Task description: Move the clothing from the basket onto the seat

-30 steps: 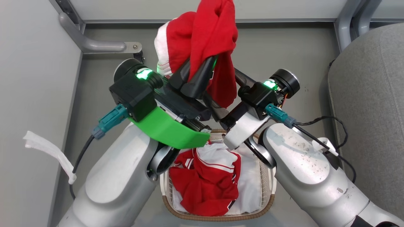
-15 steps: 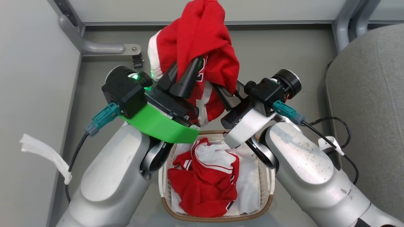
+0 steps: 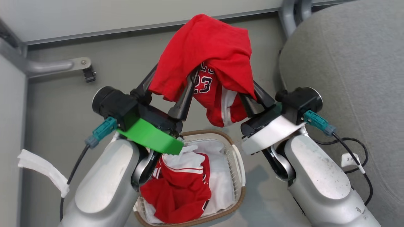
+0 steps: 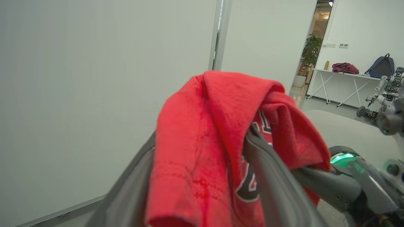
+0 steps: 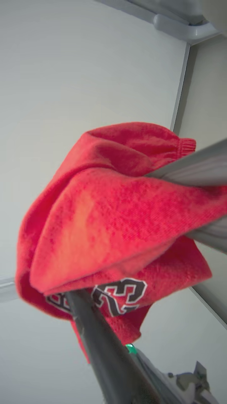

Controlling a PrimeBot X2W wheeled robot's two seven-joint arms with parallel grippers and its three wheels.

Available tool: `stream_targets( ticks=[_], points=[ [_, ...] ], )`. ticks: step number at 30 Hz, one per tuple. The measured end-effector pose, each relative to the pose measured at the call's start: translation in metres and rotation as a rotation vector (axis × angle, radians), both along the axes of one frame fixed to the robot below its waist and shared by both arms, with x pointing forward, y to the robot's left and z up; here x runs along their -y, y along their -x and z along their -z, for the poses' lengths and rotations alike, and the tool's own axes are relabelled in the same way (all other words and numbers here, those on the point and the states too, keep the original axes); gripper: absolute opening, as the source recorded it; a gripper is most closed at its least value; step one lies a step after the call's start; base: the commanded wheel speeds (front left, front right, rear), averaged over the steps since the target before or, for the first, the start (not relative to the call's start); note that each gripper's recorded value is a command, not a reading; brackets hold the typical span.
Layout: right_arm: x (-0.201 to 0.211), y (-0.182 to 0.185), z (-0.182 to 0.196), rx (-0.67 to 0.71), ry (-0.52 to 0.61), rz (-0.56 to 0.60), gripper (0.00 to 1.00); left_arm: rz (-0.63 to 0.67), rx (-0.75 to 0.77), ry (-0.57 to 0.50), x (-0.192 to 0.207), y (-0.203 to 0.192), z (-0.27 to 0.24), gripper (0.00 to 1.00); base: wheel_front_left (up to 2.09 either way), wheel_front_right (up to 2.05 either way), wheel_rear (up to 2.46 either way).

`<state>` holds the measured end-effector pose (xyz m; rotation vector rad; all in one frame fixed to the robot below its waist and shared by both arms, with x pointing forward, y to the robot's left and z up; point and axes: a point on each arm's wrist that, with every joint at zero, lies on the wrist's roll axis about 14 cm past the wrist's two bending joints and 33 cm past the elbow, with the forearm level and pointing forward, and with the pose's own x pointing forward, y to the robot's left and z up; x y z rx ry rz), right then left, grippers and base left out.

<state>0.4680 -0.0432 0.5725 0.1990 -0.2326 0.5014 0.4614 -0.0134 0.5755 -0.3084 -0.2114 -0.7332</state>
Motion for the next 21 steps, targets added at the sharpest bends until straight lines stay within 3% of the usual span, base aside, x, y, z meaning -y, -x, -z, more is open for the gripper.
stream_targets(
  ticks=[13, 21],
  points=[
    [0.160, 0.042, -0.007, -0.006, -0.080, 0.453, 0.00, 0.272, -0.076, -0.007, 0.088, 0.037, 0.038, 1.00, 0.00, 0.00, 0.00],
    [0.224, 0.091, -0.013, 0.012, -0.078, 0.665, 0.00, 0.444, -0.084, 0.019, 0.135, 0.067, 0.040, 1.00, 0.00, 0.00, 0.00]
  ],
)
